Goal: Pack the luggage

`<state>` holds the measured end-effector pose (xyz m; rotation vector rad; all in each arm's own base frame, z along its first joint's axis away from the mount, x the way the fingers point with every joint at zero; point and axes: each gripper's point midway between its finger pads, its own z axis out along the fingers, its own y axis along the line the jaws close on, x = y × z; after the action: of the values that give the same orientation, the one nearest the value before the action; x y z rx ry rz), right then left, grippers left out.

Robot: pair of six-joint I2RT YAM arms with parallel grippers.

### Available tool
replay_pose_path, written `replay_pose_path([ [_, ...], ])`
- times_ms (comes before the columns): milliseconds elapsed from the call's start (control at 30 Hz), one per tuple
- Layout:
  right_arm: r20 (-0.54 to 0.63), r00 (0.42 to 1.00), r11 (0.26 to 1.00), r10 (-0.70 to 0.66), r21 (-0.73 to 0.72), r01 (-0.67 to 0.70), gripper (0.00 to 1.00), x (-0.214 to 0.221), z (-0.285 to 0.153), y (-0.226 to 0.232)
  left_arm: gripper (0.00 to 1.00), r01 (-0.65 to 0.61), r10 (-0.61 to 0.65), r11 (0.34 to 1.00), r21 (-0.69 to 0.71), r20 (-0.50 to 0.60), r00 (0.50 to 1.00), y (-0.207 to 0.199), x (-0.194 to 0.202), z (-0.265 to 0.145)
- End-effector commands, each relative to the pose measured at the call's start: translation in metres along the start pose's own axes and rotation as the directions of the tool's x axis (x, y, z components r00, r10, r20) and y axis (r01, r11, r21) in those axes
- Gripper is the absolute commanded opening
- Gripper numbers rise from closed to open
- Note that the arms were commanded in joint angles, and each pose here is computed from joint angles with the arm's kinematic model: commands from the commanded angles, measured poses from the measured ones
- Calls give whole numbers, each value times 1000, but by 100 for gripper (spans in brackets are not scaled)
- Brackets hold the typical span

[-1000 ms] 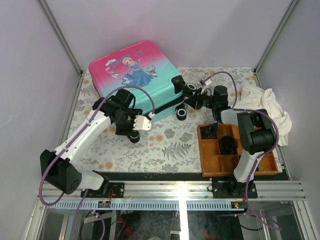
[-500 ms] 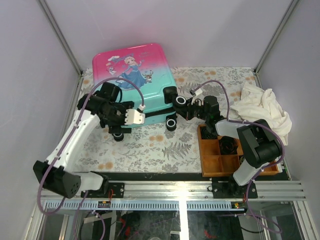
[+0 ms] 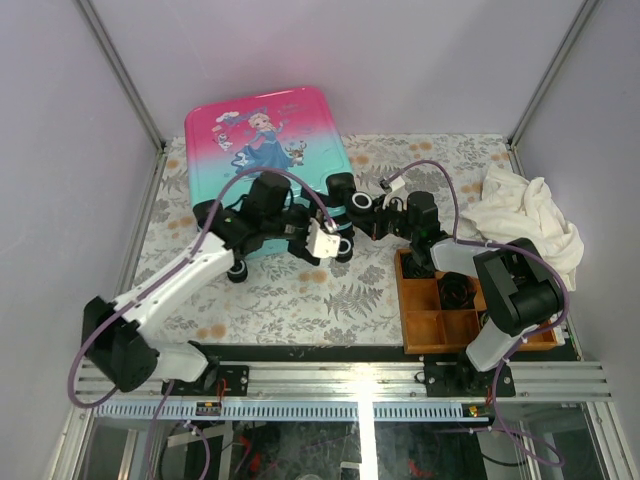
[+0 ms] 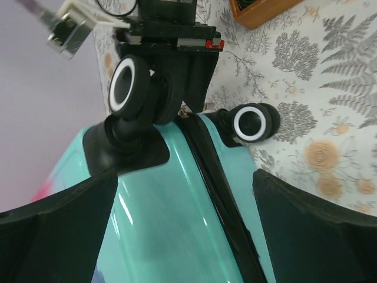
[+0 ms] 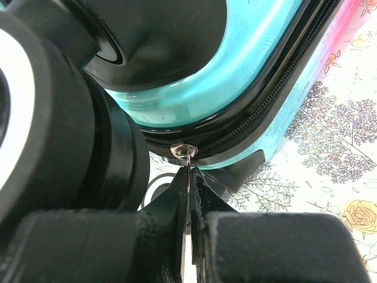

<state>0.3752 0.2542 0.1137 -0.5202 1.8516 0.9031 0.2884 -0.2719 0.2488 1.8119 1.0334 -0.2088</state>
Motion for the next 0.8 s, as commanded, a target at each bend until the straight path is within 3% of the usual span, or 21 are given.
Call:
replay_pose_path([
  [0, 46, 997, 997, -59, 54, 57, 0, -18, 6, -14, 94, -254, 263, 961, -109, 81, 961, 36, -16, 30],
  [133, 42, 997, 997, -61, 56, 58, 0, -16, 6, -15, 94, -346, 356, 929, -134, 54, 933, 39, -5, 56],
  [267, 41, 997, 997, -60, 55, 57, 0, -15, 6, -15, 93, -392, 410, 887, -243, 26, 912, 65, -6, 68],
  [400, 46, 997, 997, -62, 50, 60, 0, -16, 5, -13, 91, -431, 444, 873, -230, 5, 896, 71, 2, 84],
  [600, 55, 996, 996, -68, 54, 65, 0, -20, 4, -13, 77, -477, 480, 872, -109, 9, 877, 59, 17, 106],
  [767, 58, 992, 990, -113, 86, 108, 0, -23, 1, -19, 49, -475, 477, 877, -80, 8, 879, 54, 19, 104],
])
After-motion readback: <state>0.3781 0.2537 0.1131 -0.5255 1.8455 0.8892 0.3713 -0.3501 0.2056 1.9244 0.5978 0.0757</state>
